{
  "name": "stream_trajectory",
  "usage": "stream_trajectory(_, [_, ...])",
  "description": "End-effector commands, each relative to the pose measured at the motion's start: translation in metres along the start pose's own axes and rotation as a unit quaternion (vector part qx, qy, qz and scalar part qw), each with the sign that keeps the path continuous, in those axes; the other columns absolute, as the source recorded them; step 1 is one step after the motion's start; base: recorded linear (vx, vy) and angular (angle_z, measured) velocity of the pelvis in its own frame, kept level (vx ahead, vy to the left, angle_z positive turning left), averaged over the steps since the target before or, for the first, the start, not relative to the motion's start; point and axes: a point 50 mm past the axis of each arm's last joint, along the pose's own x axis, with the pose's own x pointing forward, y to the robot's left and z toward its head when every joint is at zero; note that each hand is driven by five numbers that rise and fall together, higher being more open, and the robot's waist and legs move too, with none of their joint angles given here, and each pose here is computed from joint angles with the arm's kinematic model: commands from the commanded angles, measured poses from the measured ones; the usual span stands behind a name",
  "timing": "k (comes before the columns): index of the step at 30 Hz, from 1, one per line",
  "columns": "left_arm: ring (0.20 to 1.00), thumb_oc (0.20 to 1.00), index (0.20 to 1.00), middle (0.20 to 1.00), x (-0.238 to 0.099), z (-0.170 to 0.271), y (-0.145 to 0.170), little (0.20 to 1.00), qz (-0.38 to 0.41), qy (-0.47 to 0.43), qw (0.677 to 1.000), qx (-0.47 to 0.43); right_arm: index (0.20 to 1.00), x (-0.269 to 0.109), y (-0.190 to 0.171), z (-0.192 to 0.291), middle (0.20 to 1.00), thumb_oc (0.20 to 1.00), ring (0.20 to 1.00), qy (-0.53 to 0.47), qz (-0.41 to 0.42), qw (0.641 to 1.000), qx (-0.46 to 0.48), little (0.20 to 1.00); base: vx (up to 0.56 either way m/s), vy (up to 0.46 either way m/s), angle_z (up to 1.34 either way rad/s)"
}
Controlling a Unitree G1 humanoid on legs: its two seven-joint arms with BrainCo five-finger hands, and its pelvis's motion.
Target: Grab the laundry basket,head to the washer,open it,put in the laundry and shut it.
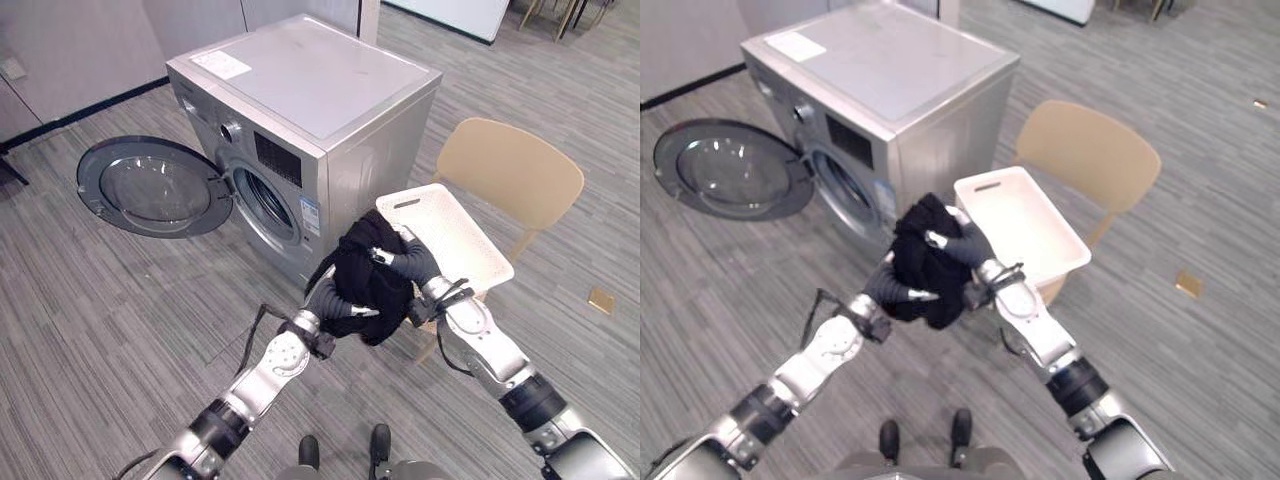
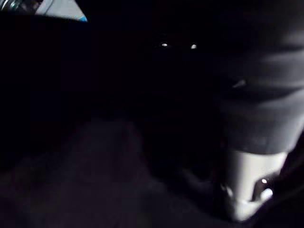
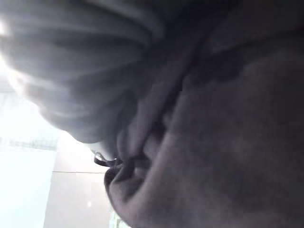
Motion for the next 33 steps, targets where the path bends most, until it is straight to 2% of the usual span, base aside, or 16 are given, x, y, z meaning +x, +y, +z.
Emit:
stream_trajectory(1, [0.200,0.200,0.200,0.200,0.019,0.009,-0.003,0.200,0.006,-0.026,0.999,0.037,0.200,0.014,0.019,0.026,0.200,0.200,0.200,-0.084,0.023,0.994,0.070,0.200,0.01,0.022,-0.04])
stream_trajectory(4, [0.200,0.200,0.200,0.200,0.021,0.016,0.005,0.200,0.039,-0.042,0.998,0.034,0.213,0.010,0.031,0.016,0.213,0.213,0.213,-0.064,0.043,0.993,0.092,0.213,0.00,0.000,0.00])
stream_trajectory(5, [0.200,0.200,0.200,0.200,0.019,0.016,0.009,0.200,0.055,-0.043,0.997,0.023,1.000,0.006,0.036,0.004,1.000,1.000,1.000,-0.037,0.056,0.992,0.110,1.000,0.00,0.000,0.00])
stream_trajectory(9, [0.200,0.200,0.200,0.200,0.012,0.014,0.017,0.200,0.076,-0.041,0.996,0.010,1.000,-0.003,0.036,-0.008,1.000,1.000,1.000,-0.008,0.066,0.991,0.119,1.000,0.00,0.005,-0.02])
stream_trajectory(13, [0.200,0.200,0.200,0.200,-0.002,0.000,0.027,0.200,0.108,-0.016,0.994,-0.013,1.000,-0.018,0.020,-0.017,1.000,1.000,1.000,0.015,0.050,0.995,0.082,1.000,0.00,0.000,0.00])
stream_trajectory(15, [0.200,0.200,0.200,0.200,-0.011,-0.008,0.034,0.200,0.123,0.002,0.992,-0.015,1.000,-0.026,0.006,-0.017,1.000,1.000,1.000,0.021,0.035,0.999,0.031,1.000,0.00,0.000,0.00])
stream_trajectory(16, [0.200,0.200,0.200,0.200,-0.022,-0.017,0.040,0.200,0.139,0.021,0.990,-0.019,1.000,-0.036,-0.012,-0.013,1.000,1.000,1.000,0.024,0.014,0.998,-0.051,1.000,0.00,0.000,0.00])
stream_trajectory(17, [0.200,0.200,0.200,0.200,-0.028,-0.024,0.044,0.200,0.150,0.034,0.988,-0.024,1.000,-0.043,-0.022,-0.011,1.000,1.000,1.000,0.029,0.004,0.995,-0.091,1.000,0.00,0.000,0.00])
stream_trajectory(18, [0.200,0.200,0.200,0.200,-0.029,-0.024,0.044,0.200,0.149,0.034,0.988,-0.024,1.000,-0.044,-0.022,-0.011,1.000,1.000,1.000,0.029,0.004,0.995,-0.091,1.000,0.00,0.000,0.00])
stream_trajectory(21, [0.200,0.200,0.200,0.200,-0.052,-0.045,0.050,0.200,0.173,0.084,0.980,-0.043,1.000,-0.071,-0.048,-0.016,1.000,1.000,1.000,0.072,-0.034,0.979,-0.190,1.000,-0.01,0.001,-0.03])
stream_trajectory(22, [0.200,0.200,0.200,0.200,-0.070,-0.062,0.052,0.200,0.188,0.125,0.972,-0.058,1.000,-0.094,-0.061,-0.027,1.000,1.000,1.000,0.121,-0.053,0.965,-0.228,1.000,-0.01,0.003,-0.13])
stream_trajectory(23, [0.200,0.200,0.200,0.200,-0.070,-0.062,0.052,0.200,0.188,0.125,0.972,-0.059,1.000,-0.095,-0.061,-0.027,1.000,1.000,1.000,0.122,-0.053,0.964,-0.228,1.000,-0.01,0.004,-0.11])
stream_trajectory(27, [0.200,0.200,0.200,0.200,-0.109,-0.094,0.052,0.200,0.202,0.214,0.953,-0.068,1.000,-0.153,-0.078,-0.071,1.000,1.000,1.000,0.257,-0.115,0.938,-0.204,1.000,0.00,0.002,-0.04])
stream_trajectory(29, [0.200,0.200,0.200,0.200,-0.135,-0.114,0.048,0.200,0.214,0.272,0.934,-0.088,1.000,-0.190,-0.082,-0.101,1.000,1.000,1.000,0.342,-0.159,0.910,-0.175,1.000,0.00,0.000,0.00])
stream_trajectory(33, [0.200,0.200,0.200,0.200,-0.158,-0.131,0.042,0.200,0.233,0.325,0.910,-0.110,1.000,-0.215,-0.076,-0.126,1.000,1.000,1.000,0.401,-0.187,0.887,-0.132,1.000,0.00,0.000,0.00])
